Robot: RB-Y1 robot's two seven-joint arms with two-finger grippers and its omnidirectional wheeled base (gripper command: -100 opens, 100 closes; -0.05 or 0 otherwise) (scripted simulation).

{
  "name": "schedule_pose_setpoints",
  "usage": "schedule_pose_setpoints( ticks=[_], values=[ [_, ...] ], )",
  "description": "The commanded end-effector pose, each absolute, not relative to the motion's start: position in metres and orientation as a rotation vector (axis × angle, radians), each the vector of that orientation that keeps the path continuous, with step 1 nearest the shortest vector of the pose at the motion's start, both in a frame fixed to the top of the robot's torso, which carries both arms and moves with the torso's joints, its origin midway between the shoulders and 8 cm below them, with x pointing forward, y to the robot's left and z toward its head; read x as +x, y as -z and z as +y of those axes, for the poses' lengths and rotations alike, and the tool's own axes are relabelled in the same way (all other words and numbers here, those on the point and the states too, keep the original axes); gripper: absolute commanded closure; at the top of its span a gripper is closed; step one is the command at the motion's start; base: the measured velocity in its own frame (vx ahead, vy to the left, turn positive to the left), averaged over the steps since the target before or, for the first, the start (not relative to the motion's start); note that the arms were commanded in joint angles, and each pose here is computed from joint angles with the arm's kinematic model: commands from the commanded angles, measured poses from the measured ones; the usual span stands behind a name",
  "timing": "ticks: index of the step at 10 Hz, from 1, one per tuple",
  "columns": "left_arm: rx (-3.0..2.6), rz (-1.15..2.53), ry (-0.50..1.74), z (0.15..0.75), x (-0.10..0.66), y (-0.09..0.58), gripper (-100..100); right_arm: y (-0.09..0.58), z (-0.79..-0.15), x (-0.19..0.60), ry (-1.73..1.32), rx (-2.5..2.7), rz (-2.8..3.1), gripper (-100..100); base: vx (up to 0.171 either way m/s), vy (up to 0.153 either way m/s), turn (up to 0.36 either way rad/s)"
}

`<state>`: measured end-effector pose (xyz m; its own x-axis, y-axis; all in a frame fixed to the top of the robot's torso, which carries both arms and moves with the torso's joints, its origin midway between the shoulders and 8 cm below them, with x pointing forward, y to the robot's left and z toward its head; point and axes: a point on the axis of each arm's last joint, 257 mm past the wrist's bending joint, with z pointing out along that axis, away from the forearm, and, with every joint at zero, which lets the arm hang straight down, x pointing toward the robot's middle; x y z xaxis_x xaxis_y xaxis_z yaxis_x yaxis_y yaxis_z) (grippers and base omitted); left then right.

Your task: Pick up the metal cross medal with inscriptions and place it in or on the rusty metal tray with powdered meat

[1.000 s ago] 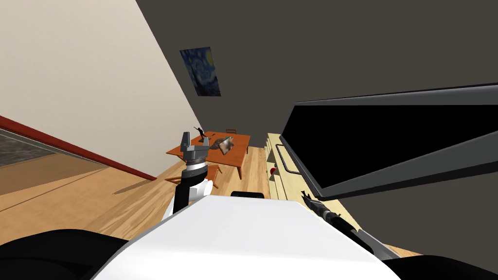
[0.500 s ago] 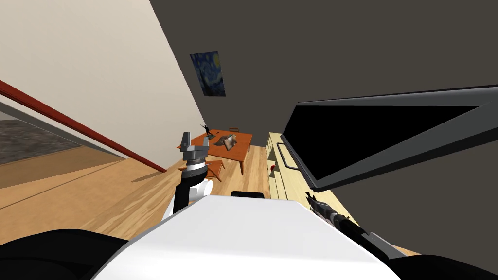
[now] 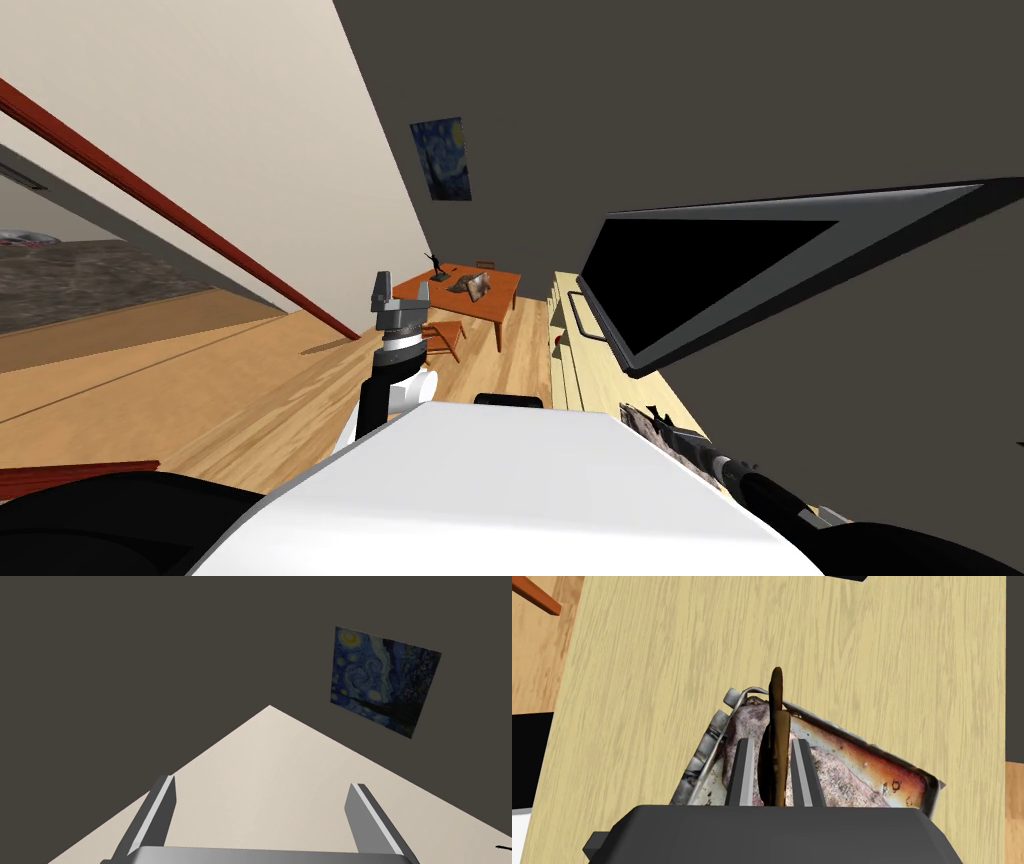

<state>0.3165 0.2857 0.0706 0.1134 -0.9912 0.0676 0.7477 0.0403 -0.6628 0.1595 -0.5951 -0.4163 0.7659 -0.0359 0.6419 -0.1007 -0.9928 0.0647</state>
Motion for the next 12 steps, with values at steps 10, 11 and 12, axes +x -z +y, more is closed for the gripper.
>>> schedule_pose_setpoints(
  ticks=[10,11,12],
  values=[
    [-0.64,0.476,1.411,0.286,0.316,-0.071,0,0.404,-0.615,0.138,-1.002,2.91,-0.315,-100,-0.057,-0.024,0.026],
    [-0.64,0.476,1.411,0.286,0.316,-0.071,0,0.404,-0.615,0.138,-1.002,2.91,-0.315,-100,0.0,0.0,0.0],
    [-0.64,0.476,1.411,0.286,0.316,-0.071,0,0.404,-0.615,0.138,-1.002,2.91,-0.315,-100,0.0,0.0,0.0]
  ],
)
